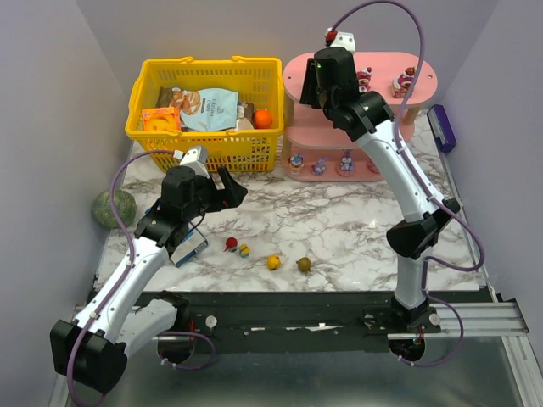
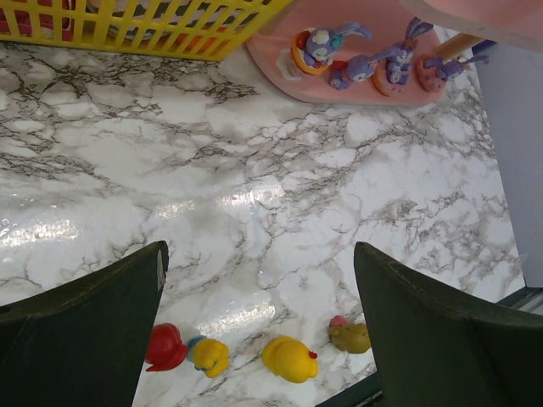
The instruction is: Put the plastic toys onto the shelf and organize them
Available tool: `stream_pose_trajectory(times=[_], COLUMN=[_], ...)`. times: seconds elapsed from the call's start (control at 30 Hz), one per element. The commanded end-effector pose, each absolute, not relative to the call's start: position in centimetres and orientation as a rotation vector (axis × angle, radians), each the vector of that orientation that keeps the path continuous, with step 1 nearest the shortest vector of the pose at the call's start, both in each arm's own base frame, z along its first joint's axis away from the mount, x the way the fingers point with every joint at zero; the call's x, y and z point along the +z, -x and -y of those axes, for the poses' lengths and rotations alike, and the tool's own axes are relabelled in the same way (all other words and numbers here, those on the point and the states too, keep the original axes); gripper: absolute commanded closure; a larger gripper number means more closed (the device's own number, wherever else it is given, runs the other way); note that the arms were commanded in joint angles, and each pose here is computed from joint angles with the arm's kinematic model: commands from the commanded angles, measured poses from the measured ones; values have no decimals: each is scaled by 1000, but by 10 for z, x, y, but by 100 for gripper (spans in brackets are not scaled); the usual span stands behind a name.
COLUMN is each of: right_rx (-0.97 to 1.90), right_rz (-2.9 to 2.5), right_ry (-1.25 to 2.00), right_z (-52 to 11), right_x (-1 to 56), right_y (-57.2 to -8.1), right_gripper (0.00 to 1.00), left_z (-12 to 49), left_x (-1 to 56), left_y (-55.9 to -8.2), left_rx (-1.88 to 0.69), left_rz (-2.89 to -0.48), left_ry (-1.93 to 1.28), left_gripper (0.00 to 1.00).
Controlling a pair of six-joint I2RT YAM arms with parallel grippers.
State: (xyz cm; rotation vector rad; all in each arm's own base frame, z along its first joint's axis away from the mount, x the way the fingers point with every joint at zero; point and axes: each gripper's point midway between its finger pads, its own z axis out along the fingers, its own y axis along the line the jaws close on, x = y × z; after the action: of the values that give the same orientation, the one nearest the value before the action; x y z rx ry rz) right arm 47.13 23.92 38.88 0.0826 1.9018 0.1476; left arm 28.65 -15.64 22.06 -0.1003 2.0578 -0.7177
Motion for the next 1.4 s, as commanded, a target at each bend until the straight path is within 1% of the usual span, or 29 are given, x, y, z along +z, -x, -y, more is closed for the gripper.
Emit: stream_pose_trajectory(times=[0.0,0.13,0.2,0.33,0.37,0.53,0.57,0.67,0.83,1.07,1.2,1.23,1.37], right_rx=[121,131,138,154,160,152,149,157,177,219,271,293,366], right_rz=[-1933,-1938,-1940,-1934,-1928,-1906,-1903,-1889,-1876,-1832,-1803,-1779,-1790], right_ry=[-112,-102,-97,-94,-89,-88,-88,-83,-81,-63,-24,-18,52], right_z=[-238,-241,-243,-243,-243,-239,-238,-238,-237,-232,-231,-227,-230], right_x=[371,367,366,370,372,381,382,388,397,424,443,456,457], right_y=[-483,-486,-487,-485,-484,-482,-482,-480,-477,-462,-446,-437,-415], right_gripper=[75,69,68,57,52,40,36,32,29,25,25,25,25], left_z=[154,153,153,152,152,152,152,151,150,150,150,150,150], left_x=[221,220,221,222,223,223,224,226,228,233,235,236,237], left_y=[-285,-285,-285,-285,-286,-286,-286,-286,-286,-285,-284,-284,-282], left_rx=[-709,-706,-706,-702,-699,-698,-697,-695,-692,-699,-703,-705,-711], left_rz=[-2052,-2053,-2053,-2047,-2045,-2043,-2042,-2030,-2026,-2014,-2009,-2007,-2003], left_ry=[103,103,101,99,101,102,103,100,100,100,100,101,102], left_gripper=[1,1,1,1,1,1,1,1,1,1,1,1,1])
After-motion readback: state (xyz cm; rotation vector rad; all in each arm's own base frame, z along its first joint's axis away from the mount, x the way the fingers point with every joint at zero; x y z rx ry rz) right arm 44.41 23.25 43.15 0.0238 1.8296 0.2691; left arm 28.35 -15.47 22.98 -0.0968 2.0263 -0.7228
